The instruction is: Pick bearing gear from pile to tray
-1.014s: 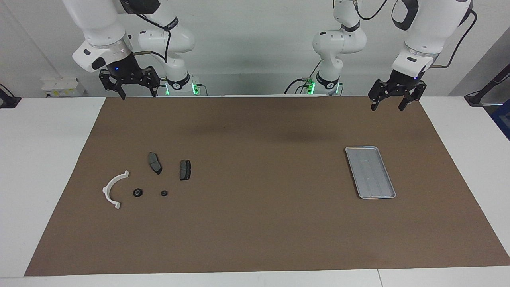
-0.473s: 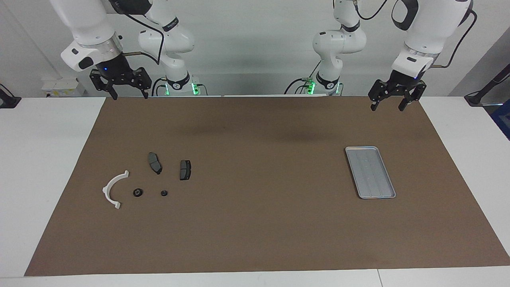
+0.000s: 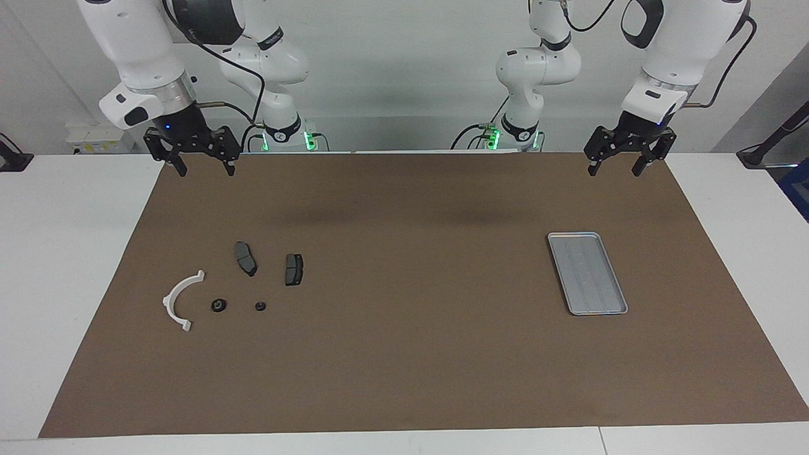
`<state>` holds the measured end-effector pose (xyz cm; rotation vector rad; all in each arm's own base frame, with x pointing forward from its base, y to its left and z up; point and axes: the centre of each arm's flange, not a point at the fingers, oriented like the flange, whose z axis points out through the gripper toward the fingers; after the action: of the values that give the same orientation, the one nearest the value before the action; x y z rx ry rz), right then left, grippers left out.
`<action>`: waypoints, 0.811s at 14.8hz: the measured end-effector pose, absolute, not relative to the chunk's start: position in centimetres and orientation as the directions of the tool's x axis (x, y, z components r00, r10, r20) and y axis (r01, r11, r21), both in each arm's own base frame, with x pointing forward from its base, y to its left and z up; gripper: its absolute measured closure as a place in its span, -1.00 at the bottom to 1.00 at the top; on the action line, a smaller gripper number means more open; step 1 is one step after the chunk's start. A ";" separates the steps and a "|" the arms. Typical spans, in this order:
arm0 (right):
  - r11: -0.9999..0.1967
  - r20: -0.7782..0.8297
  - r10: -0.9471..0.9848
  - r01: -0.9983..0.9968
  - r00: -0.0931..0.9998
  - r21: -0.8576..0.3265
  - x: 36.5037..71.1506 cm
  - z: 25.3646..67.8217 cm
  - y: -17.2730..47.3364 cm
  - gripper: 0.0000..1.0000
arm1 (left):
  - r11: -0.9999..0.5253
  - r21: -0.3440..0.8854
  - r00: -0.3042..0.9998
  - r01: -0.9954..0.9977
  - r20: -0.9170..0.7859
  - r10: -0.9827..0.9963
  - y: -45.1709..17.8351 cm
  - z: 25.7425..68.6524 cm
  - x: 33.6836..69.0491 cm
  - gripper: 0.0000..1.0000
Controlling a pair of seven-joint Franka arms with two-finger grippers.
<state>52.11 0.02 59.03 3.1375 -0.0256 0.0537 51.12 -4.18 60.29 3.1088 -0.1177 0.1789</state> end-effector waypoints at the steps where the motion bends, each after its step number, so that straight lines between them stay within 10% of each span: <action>1: -1.000 0.040 -0.016 -0.016 0.999 0.003 52.4 58.5 0.0 -1.00 | -0.997 0.021 0.991 -0.077 0.115 -0.074 -4.2 60.3 51.1 -1.00; 12: -1.000 0.070 -0.007 -0.008 0.998 0.004 57.6 49.7 0.5 -1.00 | -0.997 0.021 0.990 -0.077 0.124 -0.074 -4.2 60.4 51.2 -1.00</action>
<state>57.64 0.52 49.75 3.1355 -0.0117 0.1102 51.21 -4.18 60.36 3.1078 -0.1174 0.1922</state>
